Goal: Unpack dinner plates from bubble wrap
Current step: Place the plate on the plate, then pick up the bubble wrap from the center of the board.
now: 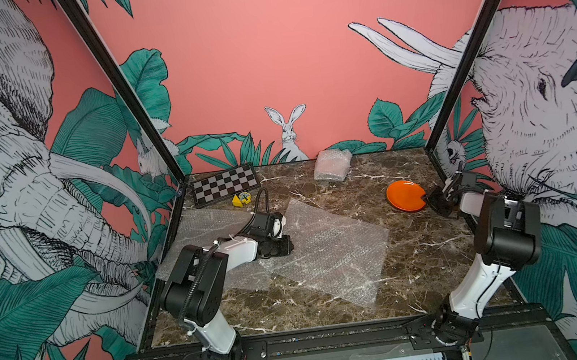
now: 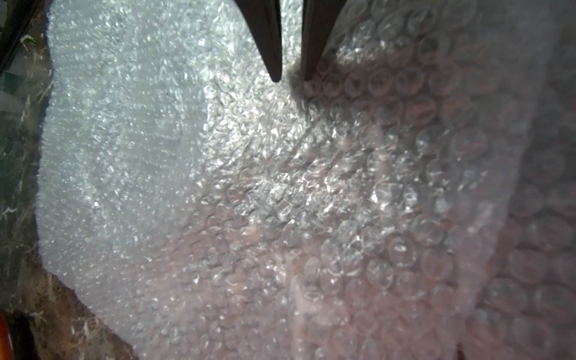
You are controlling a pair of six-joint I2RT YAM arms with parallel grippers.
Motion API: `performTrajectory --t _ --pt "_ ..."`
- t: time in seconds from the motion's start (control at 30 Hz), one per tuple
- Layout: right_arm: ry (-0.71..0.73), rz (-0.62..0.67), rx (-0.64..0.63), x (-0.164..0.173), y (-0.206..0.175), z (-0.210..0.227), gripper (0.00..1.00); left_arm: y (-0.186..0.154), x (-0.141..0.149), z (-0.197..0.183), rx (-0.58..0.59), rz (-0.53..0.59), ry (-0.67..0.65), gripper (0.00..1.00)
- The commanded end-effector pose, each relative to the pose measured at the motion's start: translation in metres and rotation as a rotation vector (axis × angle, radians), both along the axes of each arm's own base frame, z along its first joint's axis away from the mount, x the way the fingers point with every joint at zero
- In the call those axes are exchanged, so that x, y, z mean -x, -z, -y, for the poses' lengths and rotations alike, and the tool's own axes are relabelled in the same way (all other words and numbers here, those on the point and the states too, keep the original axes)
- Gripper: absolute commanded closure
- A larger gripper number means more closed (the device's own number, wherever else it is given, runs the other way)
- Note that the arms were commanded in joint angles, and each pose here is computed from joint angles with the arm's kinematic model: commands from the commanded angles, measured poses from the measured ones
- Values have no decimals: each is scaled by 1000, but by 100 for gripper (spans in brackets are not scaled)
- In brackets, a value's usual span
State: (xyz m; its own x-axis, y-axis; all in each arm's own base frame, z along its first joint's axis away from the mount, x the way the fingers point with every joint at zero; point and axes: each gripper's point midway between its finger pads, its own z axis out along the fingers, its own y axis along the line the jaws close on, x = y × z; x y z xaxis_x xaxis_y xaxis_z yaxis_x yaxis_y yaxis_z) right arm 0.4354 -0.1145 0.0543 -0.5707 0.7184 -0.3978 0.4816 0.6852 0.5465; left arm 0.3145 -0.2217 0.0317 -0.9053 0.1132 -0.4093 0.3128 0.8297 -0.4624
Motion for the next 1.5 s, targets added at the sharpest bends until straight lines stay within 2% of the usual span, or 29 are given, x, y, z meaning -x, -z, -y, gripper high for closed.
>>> performTrajectory --t 0.0,0.23,0.43,0.5,0.67,1.03,1.37,1.47 --pt "4 9 62 6 -15 7 56 -37 -8 12 63 61 27 78" --pt "-20 14 110 19 -29 4 54 -68 -18 11 41 140 47 73" --pt "-60 28 116 33 -40 -9 53 -69 -35 -6 -94 193 35 66" --pt "-80 19 101 36 -36 -16 53 -67 -43 -13 -153 217 28 60" --pt "-132 46 92 43 -47 -35 52 -60 -59 -21 -248 246 35 54" --pt "-295 13 61 62 -39 -92 51 -47 -91 11 -226 273 188 51" --pt "-344 -7 21 76 -26 -109 51 -23 -119 14 -308 272 224 50" --pt "-346 -4 16 76 -27 -111 50 -18 -124 9 -349 279 219 46"
